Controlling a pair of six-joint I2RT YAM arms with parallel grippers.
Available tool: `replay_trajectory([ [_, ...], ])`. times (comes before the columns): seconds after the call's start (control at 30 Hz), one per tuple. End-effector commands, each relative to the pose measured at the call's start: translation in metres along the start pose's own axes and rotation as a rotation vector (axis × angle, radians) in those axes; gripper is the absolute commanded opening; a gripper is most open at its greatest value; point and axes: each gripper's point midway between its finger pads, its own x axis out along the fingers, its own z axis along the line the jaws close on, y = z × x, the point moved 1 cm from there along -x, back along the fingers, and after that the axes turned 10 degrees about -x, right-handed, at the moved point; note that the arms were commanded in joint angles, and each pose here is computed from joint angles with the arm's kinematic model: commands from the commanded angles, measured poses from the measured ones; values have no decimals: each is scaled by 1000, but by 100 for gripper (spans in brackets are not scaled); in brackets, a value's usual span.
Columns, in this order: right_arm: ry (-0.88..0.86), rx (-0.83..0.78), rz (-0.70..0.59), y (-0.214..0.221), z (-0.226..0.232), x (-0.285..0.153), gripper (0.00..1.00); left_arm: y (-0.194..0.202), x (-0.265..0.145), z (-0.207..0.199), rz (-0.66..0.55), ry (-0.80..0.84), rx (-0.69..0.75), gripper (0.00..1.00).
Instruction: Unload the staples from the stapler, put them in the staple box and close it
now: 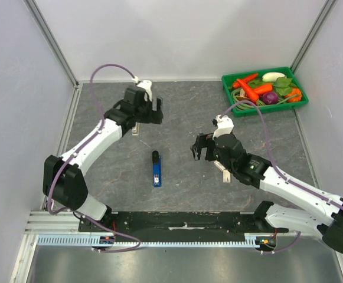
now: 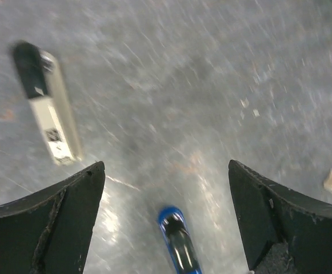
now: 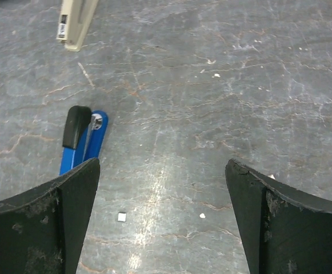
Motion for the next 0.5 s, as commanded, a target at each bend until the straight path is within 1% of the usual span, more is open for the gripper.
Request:
replay_trajectory([
  [0.0, 82, 73, -2, -9, -15, 8, 98, 45, -18, -30, 25, -13, 58, 95],
  [0.13, 66, 65, 27, -2, -15, 12, 98, 77, -26, -34, 44, -45, 43, 95],
  [0.33, 43, 43, 28, 0, -14, 9, 98, 125, -23, -5, 76, -163, -8, 96],
  [0.47, 24, 39, 44, 4, -12, 9, 98, 144, -18, 1, 111, -170, -25, 96],
])
